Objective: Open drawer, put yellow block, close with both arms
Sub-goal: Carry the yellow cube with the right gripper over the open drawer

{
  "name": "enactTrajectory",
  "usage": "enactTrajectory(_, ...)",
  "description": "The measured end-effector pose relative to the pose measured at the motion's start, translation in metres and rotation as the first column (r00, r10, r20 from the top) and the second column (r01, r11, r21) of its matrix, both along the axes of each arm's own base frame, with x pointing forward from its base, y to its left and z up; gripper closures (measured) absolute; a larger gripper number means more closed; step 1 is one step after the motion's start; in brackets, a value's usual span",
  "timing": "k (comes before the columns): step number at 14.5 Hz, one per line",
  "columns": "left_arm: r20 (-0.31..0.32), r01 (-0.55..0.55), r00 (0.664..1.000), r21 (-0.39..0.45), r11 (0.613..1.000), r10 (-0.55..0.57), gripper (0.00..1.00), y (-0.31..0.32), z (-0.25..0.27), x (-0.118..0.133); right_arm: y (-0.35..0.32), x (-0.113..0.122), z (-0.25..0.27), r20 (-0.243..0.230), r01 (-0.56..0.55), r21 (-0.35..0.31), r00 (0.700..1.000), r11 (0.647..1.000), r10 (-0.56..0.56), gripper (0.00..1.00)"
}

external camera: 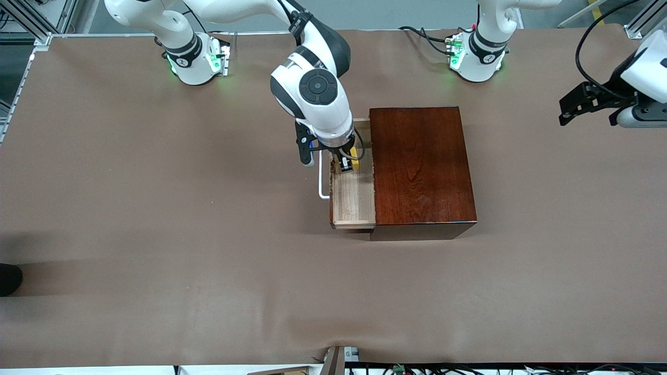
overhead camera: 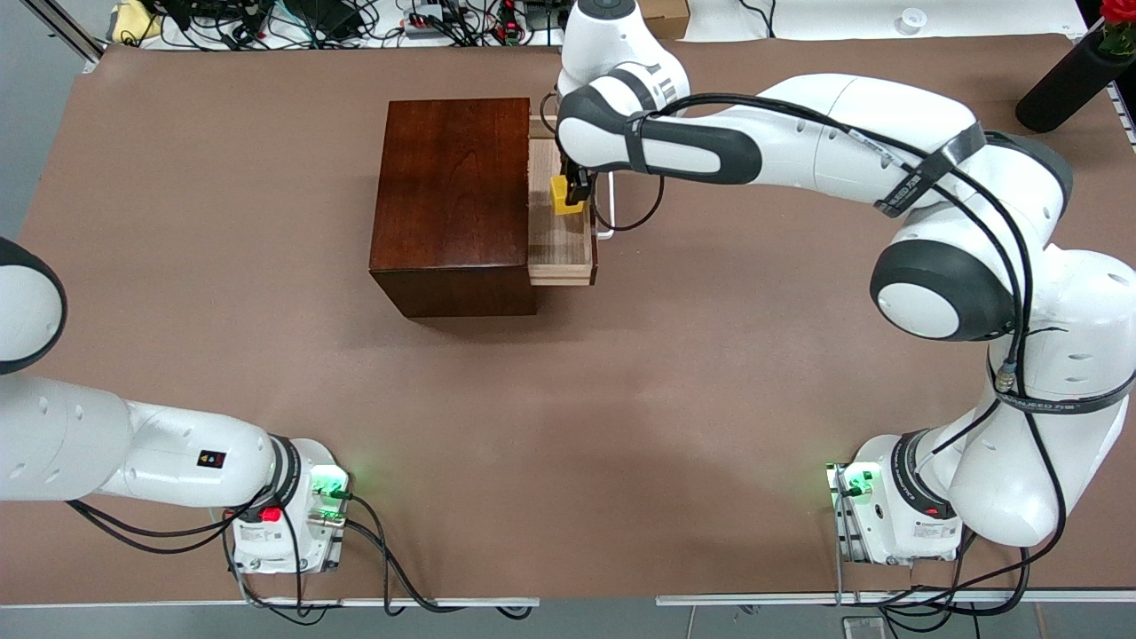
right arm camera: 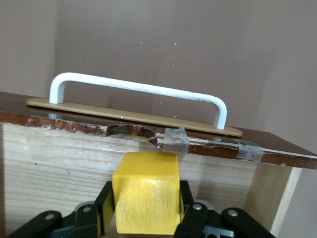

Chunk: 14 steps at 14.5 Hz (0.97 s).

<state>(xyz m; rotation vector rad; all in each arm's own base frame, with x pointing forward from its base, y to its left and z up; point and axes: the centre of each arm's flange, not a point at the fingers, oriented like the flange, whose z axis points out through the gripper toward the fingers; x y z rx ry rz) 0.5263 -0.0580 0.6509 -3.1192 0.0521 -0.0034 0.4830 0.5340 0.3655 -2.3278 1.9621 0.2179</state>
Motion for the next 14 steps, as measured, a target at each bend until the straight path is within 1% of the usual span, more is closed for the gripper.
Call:
enactTrajectory(2, -0.004, -0.001, 1.000, 0.000, 1.000, 0.001, 0.00, 0.001, -0.002, 0.000, 0.004, -0.002, -0.008, 0.005, -0.004, 0.001, 1.000, 1.000, 0.004, 0.44)
enactTrajectory(4, -0.011, -0.001, 1.000, 0.001, 1.000, 0.001, 0.00, 0.001, -0.005, 0.000, 0.010, -0.007, -0.016, 0.007, -0.008, -0.013, 1.000, 1.000, 0.008, 0.44)
enactTrajectory(8, -0.014, 0.000, 1.000, 0.002, 1.000, 0.000, 0.00, 0.000, -0.007, 0.000, 0.015, -0.012, -0.030, -0.001, -0.015, -0.030, 1.000, 0.999, 0.015, 0.44)
enactTrajectory(11, -0.018, -0.002, 1.000, 0.002, 1.000, 0.002, 0.00, 0.001, -0.009, 0.000, 0.017, -0.013, -0.031, 0.010, -0.018, -0.033, 1.000, 0.999, 0.018, 0.44)
enactTrajectory(12, -0.018, -0.002, 1.000, 0.002, 1.000, 0.002, 0.00, 0.001, -0.009, 0.000, 0.016, -0.012, -0.031, 0.011, -0.013, -0.034, 1.000, 0.999, 0.013, 0.40)
enactTrajectory(13, -0.015, -0.002, 1.000, 0.002, 1.000, 0.002, 0.00, 0.001, -0.009, 0.001, 0.014, -0.010, -0.031, 0.012, -0.006, -0.035, 1.000, 0.999, 0.006, 0.40)
enactTrajectory(14, -0.009, -0.001, 1.000, 0.001, 1.000, 0.001, 0.00, 0.000, -0.008, 0.001, 0.012, -0.006, -0.030, 0.015, 0.002, -0.035, 1.000, 0.999, -0.002, 0.34)
